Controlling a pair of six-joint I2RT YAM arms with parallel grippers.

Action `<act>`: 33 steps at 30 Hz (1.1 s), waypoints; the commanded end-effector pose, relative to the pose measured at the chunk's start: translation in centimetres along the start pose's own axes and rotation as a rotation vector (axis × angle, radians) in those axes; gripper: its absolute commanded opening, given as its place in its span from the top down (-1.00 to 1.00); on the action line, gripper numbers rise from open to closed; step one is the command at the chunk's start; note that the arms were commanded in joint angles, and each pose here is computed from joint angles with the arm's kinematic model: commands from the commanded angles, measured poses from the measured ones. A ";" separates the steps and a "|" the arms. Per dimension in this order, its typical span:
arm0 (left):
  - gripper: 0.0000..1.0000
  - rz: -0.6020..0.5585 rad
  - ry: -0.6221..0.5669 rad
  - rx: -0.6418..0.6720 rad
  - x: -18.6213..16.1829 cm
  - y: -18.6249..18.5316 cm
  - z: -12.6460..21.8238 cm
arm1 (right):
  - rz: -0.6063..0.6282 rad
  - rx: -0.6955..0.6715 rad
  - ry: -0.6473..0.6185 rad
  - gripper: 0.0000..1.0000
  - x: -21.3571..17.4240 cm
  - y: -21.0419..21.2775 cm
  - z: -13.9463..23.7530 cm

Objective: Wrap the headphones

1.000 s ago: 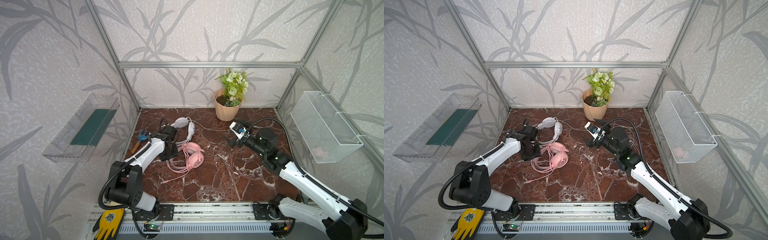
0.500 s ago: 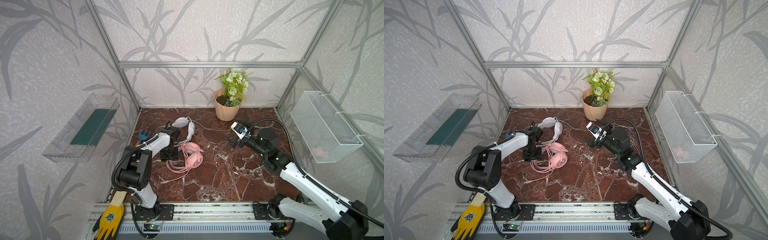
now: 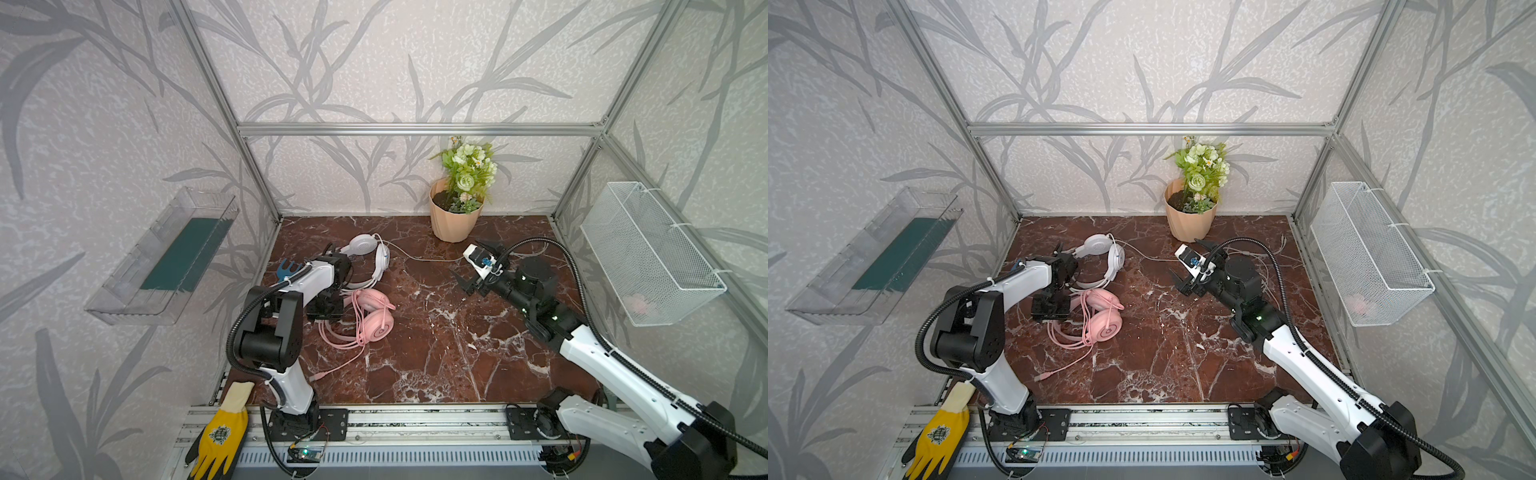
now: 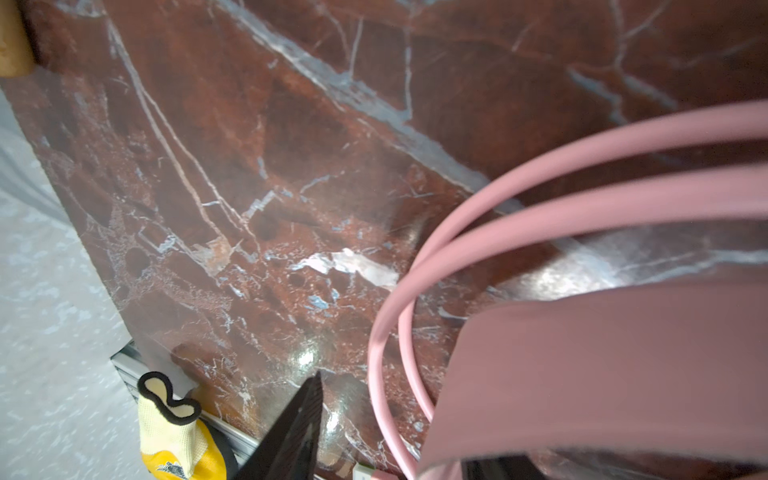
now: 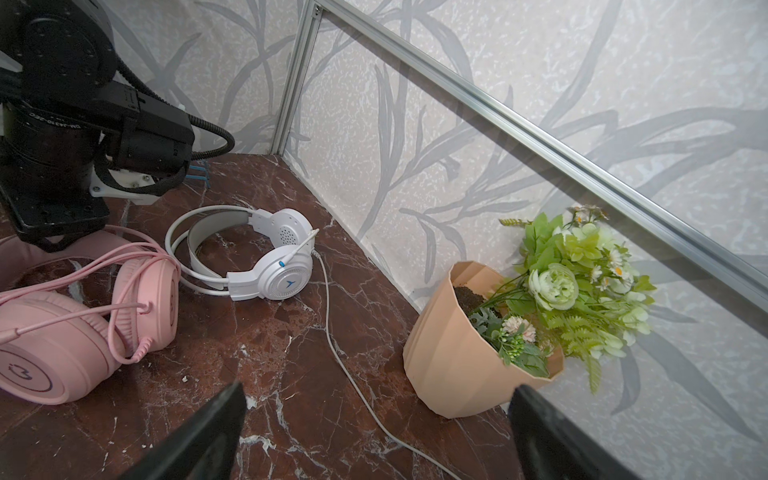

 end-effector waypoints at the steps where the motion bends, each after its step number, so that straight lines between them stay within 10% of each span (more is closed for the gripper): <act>1: -0.03 0.028 -0.052 0.007 0.2 1.2 2.3 | -0.004 -0.005 -0.026 -0.98 0.3 -0.2 0.2; 16: -0.41 0.131 -0.219 -0.263 -1.3 2.2 10.0 | -0.050 -0.014 -0.023 -0.98 -0.1 -0.5 -0.7; 25: -0.56 0.278 -0.398 -0.426 7.2 2.1 13.5 | -0.334 -0.063 0.036 -0.98 -1.6 -1.6 -2.1; 33: -0.60 0.271 -0.221 -0.459 14.1 0.3 8.0 | -0.338 -0.070 0.075 -0.98 -2.6 -1.5 -2.5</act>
Point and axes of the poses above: each gripper's point midway between its finger pads, its own z axis back along the fingers, its own y axis along the line the jaws close on, x = y × z, the point moved 7 cm from there along z, back along the fingers, and after that the axes turned 2 degrees about -z, right-handed, at the moved point
